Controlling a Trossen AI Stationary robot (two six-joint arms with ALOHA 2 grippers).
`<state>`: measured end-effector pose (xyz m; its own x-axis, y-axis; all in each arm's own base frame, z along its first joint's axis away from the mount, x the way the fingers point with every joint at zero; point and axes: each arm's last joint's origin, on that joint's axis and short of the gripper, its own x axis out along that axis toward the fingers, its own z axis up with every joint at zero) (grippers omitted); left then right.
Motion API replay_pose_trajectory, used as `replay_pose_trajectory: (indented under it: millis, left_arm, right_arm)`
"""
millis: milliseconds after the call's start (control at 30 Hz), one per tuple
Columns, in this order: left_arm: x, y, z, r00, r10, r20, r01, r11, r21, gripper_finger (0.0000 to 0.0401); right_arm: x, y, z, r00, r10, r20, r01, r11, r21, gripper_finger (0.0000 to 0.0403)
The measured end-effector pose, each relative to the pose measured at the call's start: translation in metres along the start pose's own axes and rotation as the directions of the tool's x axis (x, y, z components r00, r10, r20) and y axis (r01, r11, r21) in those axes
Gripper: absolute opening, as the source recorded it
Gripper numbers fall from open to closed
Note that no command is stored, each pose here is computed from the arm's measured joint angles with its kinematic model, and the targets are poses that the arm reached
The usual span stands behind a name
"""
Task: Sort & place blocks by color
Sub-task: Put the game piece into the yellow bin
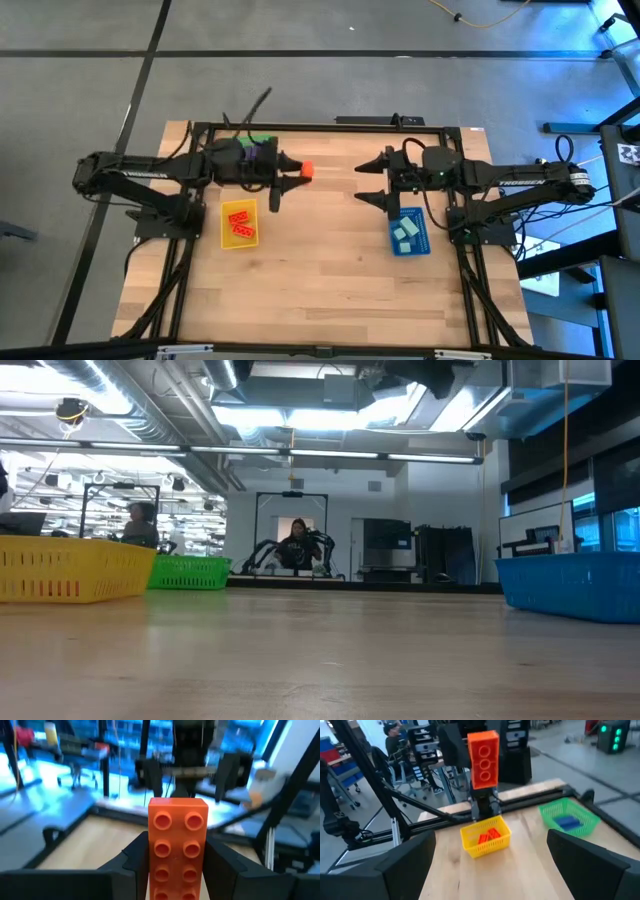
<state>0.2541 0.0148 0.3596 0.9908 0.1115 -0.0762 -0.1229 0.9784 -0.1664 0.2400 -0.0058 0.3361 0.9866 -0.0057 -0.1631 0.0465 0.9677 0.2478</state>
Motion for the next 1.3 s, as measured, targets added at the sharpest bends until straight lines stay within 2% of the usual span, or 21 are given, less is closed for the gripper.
replay_pose_trajectory:
  millis: [100,267,367,1300]
  left_arm:
    - [0.001,0.0,-0.004,0.998,-0.016,0.063,0.017,1.0,-0.003,0.0129]
    - [0.002,-0.002,-0.034,0.99,-0.028,0.138,0.037,0.998,-0.06,0.0129]
    - [0.001,-0.004,-0.042,0.986,-0.021,0.164,0.033,0.997,-0.073,0.0129]
    - [0.001,-0.008,-0.04,0.985,-0.033,0.168,0.045,0.997,-0.065,0.0129]
  right_arm:
    - [0.0,0.001,0.002,1.0,0.006,0.025,-0.005,0.999,-0.032,0.0385]
    - [0.0,0.0,0.002,1.0,0.006,0.024,-0.004,0.999,-0.048,0.0385]
    - [0.0,0.0,0.002,1.0,0.005,0.023,-0.004,0.999,-0.047,0.0385]
    - [0.0,0.0,0.001,1.0,0.002,0.014,-0.002,0.999,-0.048,0.0385]
